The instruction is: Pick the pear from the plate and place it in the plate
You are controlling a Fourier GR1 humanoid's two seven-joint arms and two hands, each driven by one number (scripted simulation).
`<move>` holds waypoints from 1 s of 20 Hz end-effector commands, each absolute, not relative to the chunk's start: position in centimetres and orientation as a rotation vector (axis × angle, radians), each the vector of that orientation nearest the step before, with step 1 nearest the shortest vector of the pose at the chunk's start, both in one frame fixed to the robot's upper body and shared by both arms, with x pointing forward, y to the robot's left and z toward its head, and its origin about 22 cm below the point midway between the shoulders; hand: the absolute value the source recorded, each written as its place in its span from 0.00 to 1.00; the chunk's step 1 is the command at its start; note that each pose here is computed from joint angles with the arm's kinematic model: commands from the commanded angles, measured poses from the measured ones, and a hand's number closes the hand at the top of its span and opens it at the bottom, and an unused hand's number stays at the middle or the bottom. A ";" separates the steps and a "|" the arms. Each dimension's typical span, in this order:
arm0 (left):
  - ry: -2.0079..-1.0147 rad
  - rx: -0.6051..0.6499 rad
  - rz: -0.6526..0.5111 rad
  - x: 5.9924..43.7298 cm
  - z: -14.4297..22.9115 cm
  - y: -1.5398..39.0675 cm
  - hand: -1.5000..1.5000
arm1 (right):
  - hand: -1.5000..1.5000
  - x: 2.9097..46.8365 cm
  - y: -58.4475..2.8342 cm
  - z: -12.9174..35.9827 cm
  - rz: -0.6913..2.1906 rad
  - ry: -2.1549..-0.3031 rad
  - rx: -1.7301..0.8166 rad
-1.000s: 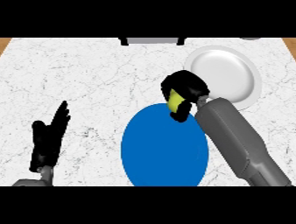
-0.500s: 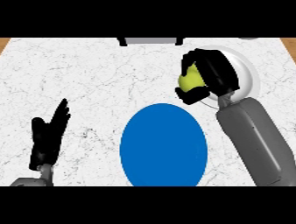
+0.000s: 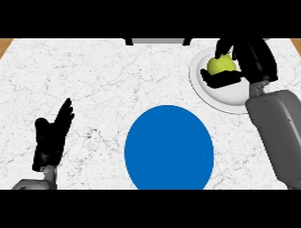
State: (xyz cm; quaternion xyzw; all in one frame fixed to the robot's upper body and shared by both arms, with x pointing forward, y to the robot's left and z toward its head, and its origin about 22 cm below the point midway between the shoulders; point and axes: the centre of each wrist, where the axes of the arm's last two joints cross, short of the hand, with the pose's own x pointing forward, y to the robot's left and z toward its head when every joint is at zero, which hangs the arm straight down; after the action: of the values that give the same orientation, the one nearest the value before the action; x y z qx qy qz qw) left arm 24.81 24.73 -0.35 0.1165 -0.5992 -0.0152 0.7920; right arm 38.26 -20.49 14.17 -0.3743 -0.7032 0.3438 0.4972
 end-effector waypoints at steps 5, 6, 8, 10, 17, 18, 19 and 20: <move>-1.281 0.243 -0.042 26.9 -0.9 25.2 0.50 | 1.00 42.0 -23.8 12.5 0.823 -1.594 -0.934; -1.288 0.237 -0.051 25.7 -1.5 24.3 0.50 | 1.00 41.3 -22.8 10.4 0.823 -1.603 -0.934; -1.300 0.237 -0.043 24.6 -1.4 24.9 0.50 | 1.00 42.4 -25.0 9.5 0.834 -1.570 -0.972; -1.290 0.218 -0.033 23.8 -1.8 25.3 0.50 | 1.00 43.5 -27.0 11.8 0.854 -1.504 -0.953; -1.317 0.230 -0.055 25.2 -0.8 24.1 0.50 | 1.00 43.5 -29.1 7.2 0.969 -1.331 -0.775; -1.313 0.217 -0.071 24.3 -1.1 25.0 0.50 | 1.00 43.2 -29.5 6.7 1.001 -1.249 -0.714; -1.294 0.216 -0.063 25.4 -0.3 24.4 0.50 | 1.00 44.0 -29.1 8.2 1.052 -1.203 -0.724; -1.305 0.220 -0.075 25.2 -1.2 23.0 0.50 | 1.00 43.3 -30.1 6.4 1.060 -1.180 -0.747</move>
State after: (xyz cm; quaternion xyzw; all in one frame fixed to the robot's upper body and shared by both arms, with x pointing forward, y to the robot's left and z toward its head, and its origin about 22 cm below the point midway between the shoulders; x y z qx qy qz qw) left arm 25.08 24.09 -1.03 0.1032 -0.6045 -0.0283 0.7894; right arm 43.55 -28.69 7.74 -0.3437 -0.5637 0.4330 0.6137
